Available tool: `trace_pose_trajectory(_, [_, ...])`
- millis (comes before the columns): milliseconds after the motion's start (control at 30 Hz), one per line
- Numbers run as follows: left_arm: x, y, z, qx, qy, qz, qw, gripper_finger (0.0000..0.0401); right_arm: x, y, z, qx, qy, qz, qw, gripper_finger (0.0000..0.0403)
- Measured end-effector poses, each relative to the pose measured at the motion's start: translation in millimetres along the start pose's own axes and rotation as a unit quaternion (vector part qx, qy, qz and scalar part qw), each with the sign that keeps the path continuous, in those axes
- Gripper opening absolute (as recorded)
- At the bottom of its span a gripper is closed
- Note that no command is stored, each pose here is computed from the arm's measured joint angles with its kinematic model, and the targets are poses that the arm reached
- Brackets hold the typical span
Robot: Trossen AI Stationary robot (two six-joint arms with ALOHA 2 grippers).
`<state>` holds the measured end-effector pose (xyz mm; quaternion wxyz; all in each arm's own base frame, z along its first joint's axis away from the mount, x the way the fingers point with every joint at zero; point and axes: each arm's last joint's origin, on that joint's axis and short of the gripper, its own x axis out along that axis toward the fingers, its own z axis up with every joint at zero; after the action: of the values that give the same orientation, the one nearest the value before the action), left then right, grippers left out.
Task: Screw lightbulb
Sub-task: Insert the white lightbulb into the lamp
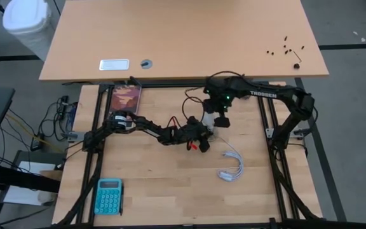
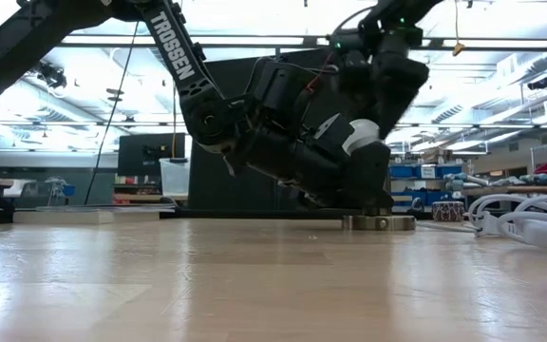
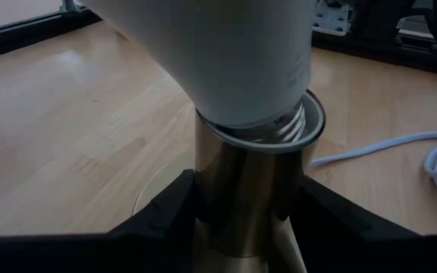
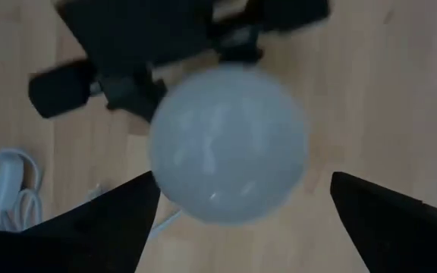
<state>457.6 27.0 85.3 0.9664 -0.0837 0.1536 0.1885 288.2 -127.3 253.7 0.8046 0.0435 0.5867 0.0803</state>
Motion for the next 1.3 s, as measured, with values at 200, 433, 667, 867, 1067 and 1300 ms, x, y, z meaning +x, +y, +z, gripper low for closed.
trace_pose_trajectory(200, [0.0,-0.2,-0.2,0.000,0.001,-0.005,1.000,0.0177,-5.0,9.1,13.2,-0.060,-0.021,0.002,0.998,0.0386])
trace_pose_trajectory(433, [0.0,-0.3,-0.3,0.001,0.001,-0.006,1.000,0.0177,10.0,19.1,18.7,-0.085,0.009,0.006,0.996,0.0384])
trace_pose_trajectory(667, [0.1,-0.2,-0.8,0.001,0.003,-0.006,1.000,0.0177,24.3,26.2,24.6,-0.119,0.035,-0.010,0.992,0.0383])
trace_pose_trajectory(867, [0.0,-0.4,-0.8,-0.007,0.003,-0.006,1.000,0.0177,33.3,28.3,28.5,-0.132,0.044,-0.014,0.990,0.0373])
trace_pose_trajectory(1067, [0.0,-0.4,-0.9,-0.008,0.004,-0.006,1.000,0.0177,43.6,31.2,31.2,-0.140,0.061,-0.022,0.988,0.0372])
trace_pose_trajectory(1300, [0.1,0.1,-0.8,-0.009,0.003,-0.004,1.000,0.0177,43.2,32.3,32.4,-0.146,0.063,-0.039,0.987,0.0317])
